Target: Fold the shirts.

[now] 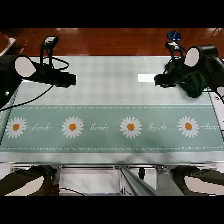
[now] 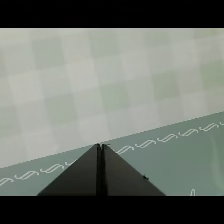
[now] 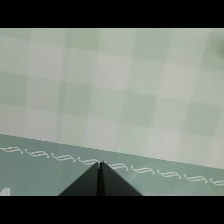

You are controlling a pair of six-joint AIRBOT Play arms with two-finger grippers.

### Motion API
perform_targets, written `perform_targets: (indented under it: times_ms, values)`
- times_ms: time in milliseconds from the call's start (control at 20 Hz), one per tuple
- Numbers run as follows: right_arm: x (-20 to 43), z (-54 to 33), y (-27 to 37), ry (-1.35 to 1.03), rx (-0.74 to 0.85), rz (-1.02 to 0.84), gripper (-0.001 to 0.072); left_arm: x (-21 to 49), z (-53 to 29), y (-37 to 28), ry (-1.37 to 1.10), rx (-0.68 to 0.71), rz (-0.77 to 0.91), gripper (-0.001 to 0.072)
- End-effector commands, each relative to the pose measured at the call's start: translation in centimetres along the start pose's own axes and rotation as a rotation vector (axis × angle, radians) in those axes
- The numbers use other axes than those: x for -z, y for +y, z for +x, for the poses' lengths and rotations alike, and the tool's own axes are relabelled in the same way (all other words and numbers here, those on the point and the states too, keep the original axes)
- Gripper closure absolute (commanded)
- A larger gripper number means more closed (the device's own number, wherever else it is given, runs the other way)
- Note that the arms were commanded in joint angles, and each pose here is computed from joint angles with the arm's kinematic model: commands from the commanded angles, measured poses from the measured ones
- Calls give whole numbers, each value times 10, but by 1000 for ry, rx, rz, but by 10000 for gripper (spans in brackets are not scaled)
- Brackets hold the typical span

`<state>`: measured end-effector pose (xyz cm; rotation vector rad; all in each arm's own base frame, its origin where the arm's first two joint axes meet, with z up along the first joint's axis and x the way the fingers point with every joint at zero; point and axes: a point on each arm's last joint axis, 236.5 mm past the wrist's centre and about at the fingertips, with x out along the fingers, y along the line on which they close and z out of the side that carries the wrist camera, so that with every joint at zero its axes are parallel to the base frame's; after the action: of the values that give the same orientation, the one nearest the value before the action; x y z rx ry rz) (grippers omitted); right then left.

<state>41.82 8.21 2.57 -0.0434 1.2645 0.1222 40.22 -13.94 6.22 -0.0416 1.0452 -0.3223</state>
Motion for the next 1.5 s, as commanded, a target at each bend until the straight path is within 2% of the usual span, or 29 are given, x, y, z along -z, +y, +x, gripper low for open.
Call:
perform_targets:
  times_ms: [0, 650, 850, 950, 1000, 1050, 1100, 1150, 1250, 1450]
  values:
    - [0, 0, 0, 1, 0, -1, 687, 0, 0, 0, 0, 0, 1, 688]
    - [-1, 0, 1, -6, -1, -1, 687, -1, 0, 0, -4, 0, 0, 688]
    - [-26, -1, 1, -111, -4, -5, 688, -20, 0, 0, -83, -1, 1, 688]
    - [-53, -5, -11, -223, 53, -43, 684, -39, 1, 1, -161, -3, -1, 688]
    - [-69, -10, -24, -291, 114, -73, 579, -47, 3, 2, -192, -5, -2, 676]
    - [-83, -14, -37, -349, 178, -95, 343, -52, 8, 3, -213, -6, -6, 503]
    - [-97, -17, -53, -399, 254, -112, 303, -53, 14, 5, -212, -4, -42, 207]
    - [-106, -18, -71, -430, 318, -118, 303, -53, 21, 7, -210, -5, -69, 199]
    - [-116, -13, -118, -477, 385, -10, 304, -48, 31, 9, -182, -8, -72, 199]
    - [-90, 21, -229, -437, 402, 351, 304, -41, 47, 12, -151, -13, -77, 199]
